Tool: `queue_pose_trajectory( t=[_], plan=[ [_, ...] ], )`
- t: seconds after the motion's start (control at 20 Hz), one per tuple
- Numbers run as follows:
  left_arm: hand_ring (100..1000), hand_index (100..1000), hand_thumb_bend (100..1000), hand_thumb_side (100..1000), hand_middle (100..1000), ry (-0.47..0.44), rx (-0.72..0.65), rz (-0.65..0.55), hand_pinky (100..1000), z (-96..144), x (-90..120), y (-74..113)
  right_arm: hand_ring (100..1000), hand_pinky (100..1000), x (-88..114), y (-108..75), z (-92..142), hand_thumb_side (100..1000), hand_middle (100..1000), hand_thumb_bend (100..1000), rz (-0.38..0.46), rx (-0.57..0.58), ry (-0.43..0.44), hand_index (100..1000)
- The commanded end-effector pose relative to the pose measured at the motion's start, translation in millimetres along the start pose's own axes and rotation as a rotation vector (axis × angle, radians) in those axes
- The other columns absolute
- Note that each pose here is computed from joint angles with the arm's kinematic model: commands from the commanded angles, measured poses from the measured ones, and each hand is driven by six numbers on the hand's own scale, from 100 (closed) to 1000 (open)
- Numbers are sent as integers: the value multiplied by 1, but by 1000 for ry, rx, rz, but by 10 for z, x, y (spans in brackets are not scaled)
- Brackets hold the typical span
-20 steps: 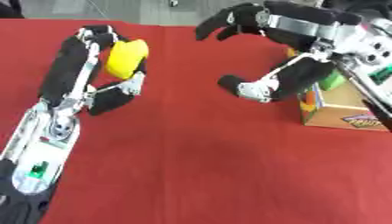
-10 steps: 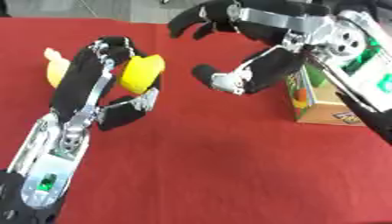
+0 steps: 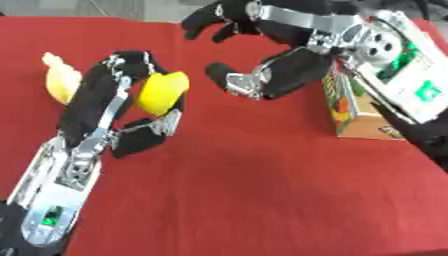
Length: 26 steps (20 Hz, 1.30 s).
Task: Pick up the objects with one hand, pass them to the other hand, and then place them into the box on the other side of the table.
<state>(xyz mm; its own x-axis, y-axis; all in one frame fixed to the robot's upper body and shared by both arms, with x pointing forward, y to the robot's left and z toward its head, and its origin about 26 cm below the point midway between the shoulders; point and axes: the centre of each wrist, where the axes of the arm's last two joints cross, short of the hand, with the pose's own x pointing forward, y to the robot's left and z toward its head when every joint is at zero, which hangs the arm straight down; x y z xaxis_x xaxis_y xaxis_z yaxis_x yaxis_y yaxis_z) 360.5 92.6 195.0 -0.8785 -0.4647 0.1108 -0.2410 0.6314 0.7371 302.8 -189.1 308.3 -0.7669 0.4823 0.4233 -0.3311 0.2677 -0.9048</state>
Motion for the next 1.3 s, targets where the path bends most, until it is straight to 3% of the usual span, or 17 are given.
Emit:
queue_pose_trajectory(
  t=[0.05,0.3,1.1,1.3],
  plan=[
    [544,524,100,279,446,-50,23,1,680,-103,79,53,988,903,54,-34,17,452,838,162,33,4,25,917],
    [545,525,100,273,448,-83,36,-10,680,-158,135,73,993,906,9,1,-15,524,842,177,41,52,79,924],
    [549,527,100,253,453,-203,39,-5,683,-304,363,58,1000,909,-286,-18,-101,596,844,161,1,60,157,938],
    [548,527,100,251,452,-204,34,-9,683,-304,363,44,1000,904,-299,-9,-108,591,794,163,-13,77,153,906]
  ],
)
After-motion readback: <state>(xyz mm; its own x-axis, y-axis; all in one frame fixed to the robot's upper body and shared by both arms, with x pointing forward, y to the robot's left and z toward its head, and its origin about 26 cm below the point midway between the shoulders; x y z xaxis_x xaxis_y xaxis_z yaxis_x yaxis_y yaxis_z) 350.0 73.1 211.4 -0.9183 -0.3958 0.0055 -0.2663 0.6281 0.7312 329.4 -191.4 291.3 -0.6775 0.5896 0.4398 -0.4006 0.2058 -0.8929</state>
